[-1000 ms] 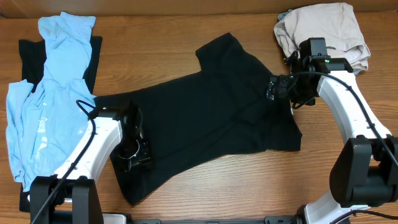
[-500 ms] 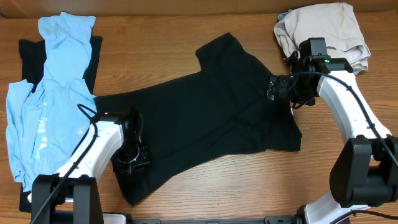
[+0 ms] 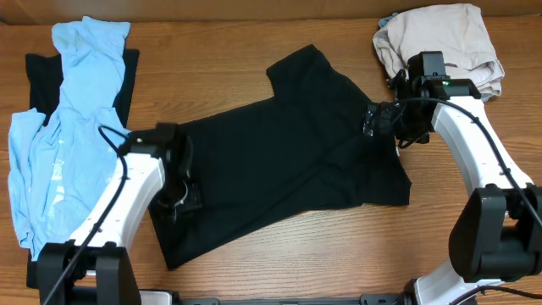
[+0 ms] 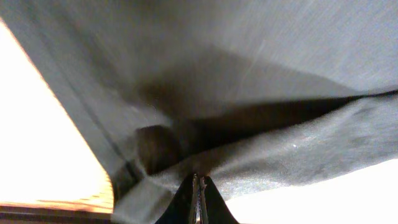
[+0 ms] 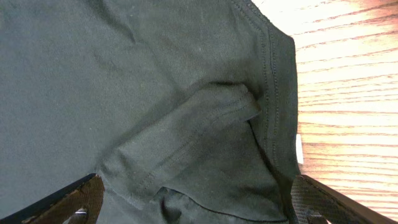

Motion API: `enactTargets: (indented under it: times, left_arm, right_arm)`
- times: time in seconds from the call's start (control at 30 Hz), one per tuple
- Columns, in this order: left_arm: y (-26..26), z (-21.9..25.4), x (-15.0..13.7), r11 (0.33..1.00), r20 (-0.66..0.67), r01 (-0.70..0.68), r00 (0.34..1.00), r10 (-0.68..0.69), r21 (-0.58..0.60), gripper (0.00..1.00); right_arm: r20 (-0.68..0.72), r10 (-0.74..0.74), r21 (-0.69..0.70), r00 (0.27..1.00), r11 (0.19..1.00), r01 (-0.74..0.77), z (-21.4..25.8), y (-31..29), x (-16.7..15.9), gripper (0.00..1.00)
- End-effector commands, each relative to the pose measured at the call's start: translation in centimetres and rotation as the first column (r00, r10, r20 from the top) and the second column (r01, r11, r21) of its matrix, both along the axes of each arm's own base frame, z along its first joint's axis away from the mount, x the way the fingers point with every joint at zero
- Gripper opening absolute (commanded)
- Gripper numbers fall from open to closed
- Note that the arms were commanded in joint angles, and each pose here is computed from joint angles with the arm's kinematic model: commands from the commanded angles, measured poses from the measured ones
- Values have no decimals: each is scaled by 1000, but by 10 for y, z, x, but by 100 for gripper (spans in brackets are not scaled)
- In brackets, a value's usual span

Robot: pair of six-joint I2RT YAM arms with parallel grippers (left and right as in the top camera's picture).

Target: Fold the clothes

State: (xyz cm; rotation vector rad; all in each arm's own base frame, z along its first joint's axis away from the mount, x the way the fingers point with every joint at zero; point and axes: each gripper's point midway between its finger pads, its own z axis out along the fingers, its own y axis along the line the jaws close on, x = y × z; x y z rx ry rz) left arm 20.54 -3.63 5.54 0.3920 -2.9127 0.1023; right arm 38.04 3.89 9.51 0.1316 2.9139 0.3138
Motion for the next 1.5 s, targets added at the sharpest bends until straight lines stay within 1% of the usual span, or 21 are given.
enactTargets:
  times: [0.0,0.1,0.27,0.4,0.43,0.47,0.5,0.57,0.6,0.7,0.77,0.93,1.1,1.17,1.23,1.3,1.33,1.37,1.4,1.43,1.47]
  left_arm:
    - [15,26,34,995,102,1,995,-11,96,4]
    - [23,31,46,990,145,14,989,-34,142,4]
    - [40,33,54,970,174,13,983,-56,241,4]
    - [42,33,58,967,192,8,980,-59,256,5]
    - [42,33,58,967,193,8,979,-59,256,17]
    - [42,33,58,967,193,8,979,-59,256,38]
    - [42,33,58,967,193,8,979,-59,256,55]
    - [43,33,58,966,193,7,980,-58,257,95]
    - [43,33,58,966,193,6,980,-58,257,100]
    - [44,33,59,968,195,-13,980,-38,251,100]
    - [39,34,59,979,196,-27,981,-13,201,100]
    - [-3,32,55,999,176,-21,984,26,-31,100]
    - [-24,21,48,999,171,27,985,-23,-24,100]
    - [-30,14,46,1000,172,10,985,-5,-28,100]
    - [-32,9,38,1000,144,2,990,2,-27,100]
    - [-32,4,26,1000,102,0,995,3,-23,100]
    - [-32,0,18,1000,76,-13,997,14,-21,100]
    - [-35,-4,11,999,50,-20,999,22,-36,100]
    - [-39,-9,5,998,35,-20,999,22,-55,100]
    - [-42,-14,1,997,27,-19,999,20,-69,100]
    - [-44,-19,-1,997,25,-16,1000,18,-77,100]
  right_arm:
    - [60,2,5,998,1000,-2,19,0,9,100]
    - [60,2,5,998,1000,-2,19,0,9,100]
    - [60,2,5,998,1000,-2,19,0,9,100]
    - [59,2,5,998,1000,-2,19,0,9,100]
    - [59,2,5,998,1000,-2,19,0,9,100]
    - [59,2,5,998,1000,-2,19,0,9,100]
    - [59,2,5,998,1000,-2,19,0,9,100]
    - [60,2,5,998,1000,-2,19,0,9,100]
    - [60,2,5,998,1000,-2,19,0,9,100]
    - [61,2,5,998,1000,-2,19,0,9,100]
    - [56,1,6,998,1000,-1,18,0,8,100]
    - [6,-2,50,1000,999,2,17,7,-4,100]
    - [-17,-8,96,1000,995,9,15,15,-8,99]
    - [-45,-6,94,999,995,11,7,15,-13,97]
    - [-97,-8,93,995,995,17,-5,15,-26,86]
    - [-145,-29,94,989,995,43,-17,15,-38,68]
    - [-160,-37,94,986,994,53,-22,15,-43,55]
    - [-181,-52,94,982,993,70,-27,15,-48,32]
    - [-193,-61,94,979,992,80,-31,15,-51,22]
    - [-205,-68,92,976,992,88,-35,15,-55,16]
    - [-213,-70,94,975,991,91,-40,15,-58,14]
